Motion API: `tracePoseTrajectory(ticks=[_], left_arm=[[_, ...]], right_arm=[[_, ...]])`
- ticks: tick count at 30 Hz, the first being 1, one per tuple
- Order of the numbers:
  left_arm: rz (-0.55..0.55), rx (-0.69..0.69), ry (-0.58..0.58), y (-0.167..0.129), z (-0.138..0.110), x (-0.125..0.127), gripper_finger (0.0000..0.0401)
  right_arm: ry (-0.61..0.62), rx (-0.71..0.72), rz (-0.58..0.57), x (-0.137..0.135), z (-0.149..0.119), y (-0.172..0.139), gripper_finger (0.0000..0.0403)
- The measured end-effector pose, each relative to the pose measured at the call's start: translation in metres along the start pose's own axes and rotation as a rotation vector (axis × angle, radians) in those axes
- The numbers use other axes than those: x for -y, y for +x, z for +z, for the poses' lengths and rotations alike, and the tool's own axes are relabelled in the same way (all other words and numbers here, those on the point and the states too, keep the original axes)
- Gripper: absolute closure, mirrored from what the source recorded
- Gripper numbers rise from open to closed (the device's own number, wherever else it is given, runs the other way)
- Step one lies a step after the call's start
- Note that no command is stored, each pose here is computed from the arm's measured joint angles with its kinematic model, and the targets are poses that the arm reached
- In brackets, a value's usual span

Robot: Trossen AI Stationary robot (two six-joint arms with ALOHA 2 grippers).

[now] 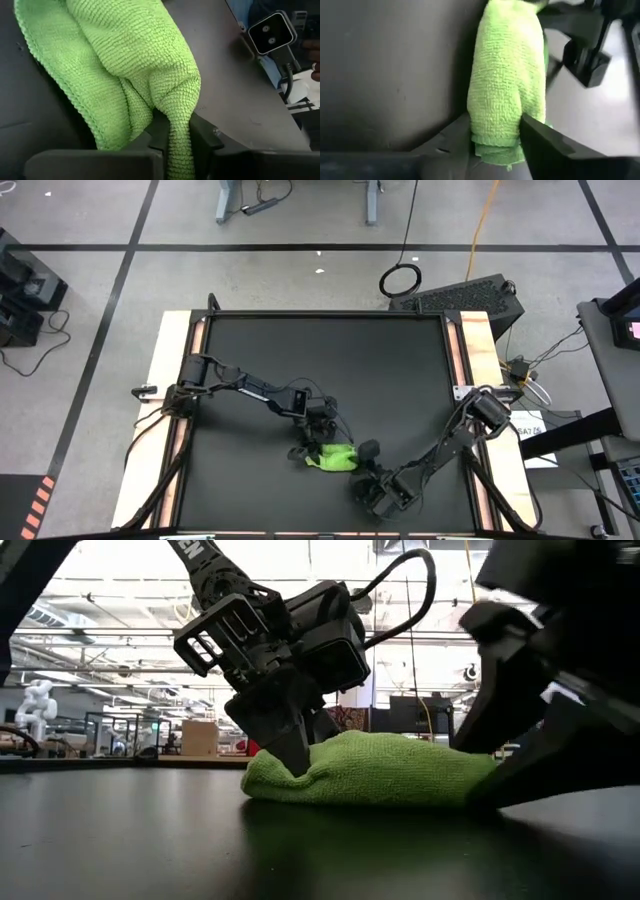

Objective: Roll towel
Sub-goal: Roll the green towel on the table

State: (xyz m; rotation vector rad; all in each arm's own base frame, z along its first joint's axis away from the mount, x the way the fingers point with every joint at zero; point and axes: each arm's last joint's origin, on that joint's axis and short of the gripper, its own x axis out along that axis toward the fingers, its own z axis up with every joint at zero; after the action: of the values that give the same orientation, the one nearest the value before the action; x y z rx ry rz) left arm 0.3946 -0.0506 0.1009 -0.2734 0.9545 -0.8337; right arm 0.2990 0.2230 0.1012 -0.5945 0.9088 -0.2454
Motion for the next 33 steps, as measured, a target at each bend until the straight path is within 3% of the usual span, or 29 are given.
tracePoseTrajectory(ticks=[7, 10, 14, 20, 24, 29, 33], left_arm=[[0.019, 0.005, 0.01, 0.0, 0.001, 0.001, 0.0275], [0.089, -0.02, 0.033, -0.004, 0.004, 0.008, 0.0234], [0.263, -0.075, 0.114, -0.015, 0.01, 0.026, 0.0206], [0.53, -0.129, 0.294, -0.031, 0.024, 0.074, 0.0201], [0.676, -0.167, 0.443, -0.024, 0.028, 0.105, 0.0201], [0.735, -0.231, 0.664, 0.01, 0.022, 0.135, 0.0201], [0.753, -0.254, 0.782, 0.04, 0.015, 0.137, 0.0201]], right_arm=[[0.175, -0.059, 0.071, 0.01, 0.003, 0.012, 0.0355], [0.223, -0.083, 0.135, 0.015, 0.005, 0.012, 0.0389], [0.296, -0.107, 0.192, 0.024, 0.009, 0.01, 0.0378], [0.386, -0.154, 0.322, 0.044, 0.017, 0.008, 0.0364], [0.412, -0.183, 0.397, 0.054, 0.02, 0.007, 0.0374], [0.43, -0.196, 0.434, 0.057, 0.021, 0.008, 0.0372], [0.443, -0.207, 0.469, 0.058, 0.022, 0.008, 0.0369]])
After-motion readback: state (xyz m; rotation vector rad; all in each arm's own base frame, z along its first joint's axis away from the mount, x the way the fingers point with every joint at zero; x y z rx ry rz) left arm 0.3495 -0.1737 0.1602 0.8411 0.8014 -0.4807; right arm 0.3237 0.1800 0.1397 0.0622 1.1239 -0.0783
